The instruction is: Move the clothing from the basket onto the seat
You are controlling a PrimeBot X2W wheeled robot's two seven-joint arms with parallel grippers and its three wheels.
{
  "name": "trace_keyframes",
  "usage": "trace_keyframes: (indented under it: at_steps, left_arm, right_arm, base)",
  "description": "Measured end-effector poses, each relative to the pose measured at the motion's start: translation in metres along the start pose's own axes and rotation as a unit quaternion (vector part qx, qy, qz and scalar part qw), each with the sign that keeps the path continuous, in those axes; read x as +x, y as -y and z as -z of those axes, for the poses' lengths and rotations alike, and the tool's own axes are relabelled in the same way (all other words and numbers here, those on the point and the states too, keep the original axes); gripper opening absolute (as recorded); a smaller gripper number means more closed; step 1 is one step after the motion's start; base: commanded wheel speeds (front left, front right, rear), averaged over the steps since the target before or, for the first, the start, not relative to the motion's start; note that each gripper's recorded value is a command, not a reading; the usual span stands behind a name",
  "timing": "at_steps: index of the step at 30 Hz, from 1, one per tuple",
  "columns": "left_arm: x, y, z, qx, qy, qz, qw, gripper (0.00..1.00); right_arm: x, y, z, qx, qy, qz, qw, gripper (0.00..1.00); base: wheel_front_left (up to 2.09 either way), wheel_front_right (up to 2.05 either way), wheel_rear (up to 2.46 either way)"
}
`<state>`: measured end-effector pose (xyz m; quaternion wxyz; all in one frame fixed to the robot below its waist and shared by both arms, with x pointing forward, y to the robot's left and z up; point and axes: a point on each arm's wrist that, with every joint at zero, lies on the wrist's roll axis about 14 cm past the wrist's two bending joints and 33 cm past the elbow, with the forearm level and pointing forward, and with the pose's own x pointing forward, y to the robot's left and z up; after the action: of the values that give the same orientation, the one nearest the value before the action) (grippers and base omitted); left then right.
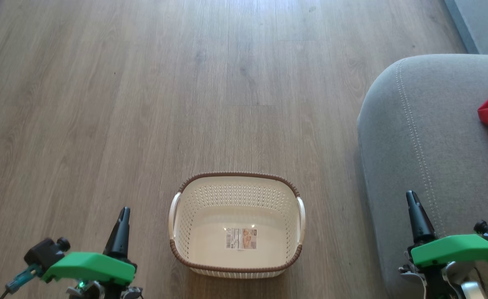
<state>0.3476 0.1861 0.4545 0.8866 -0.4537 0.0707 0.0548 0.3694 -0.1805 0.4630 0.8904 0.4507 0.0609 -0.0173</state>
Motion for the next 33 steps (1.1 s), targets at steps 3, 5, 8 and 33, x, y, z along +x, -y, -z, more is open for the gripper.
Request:
trace_keyframes:
  at_steps: [3, 5, 8, 33]
  left_arm:
    - [0.001, -0.001, -0.002, -0.018, 0.001, -0.003, 1.000, 0.00]
    - [0.003, 0.000, -0.004, -0.028, 0.003, -0.001, 1.000, 0.00]
    - [0.005, 0.003, -0.004, -0.045, 0.000, 0.004, 0.999, 0.00]
    - [0.013, 0.009, -0.006, -0.177, -0.014, 0.017, 0.984, 0.00]
  right_arm:
    - [-0.001, 0.001, -0.001, 0.016, 0.001, 0.003, 1.000, 0.00]
    - [-0.001, 0.003, -0.003, 0.028, 0.004, 0.005, 1.000, 0.00]
    - [0.000, 0.003, -0.005, 0.045, 0.007, 0.006, 0.999, 0.00]
    - [0.002, 0.003, -0.020, 0.178, 0.020, 0.003, 0.984, 0.00]
  base:
    - [0.00, 0.00, 0.00]
    - [0.00, 0.00, 0.00]
    - [0.00, 0.00, 0.00]
    - [0.00, 0.00, 0.00]
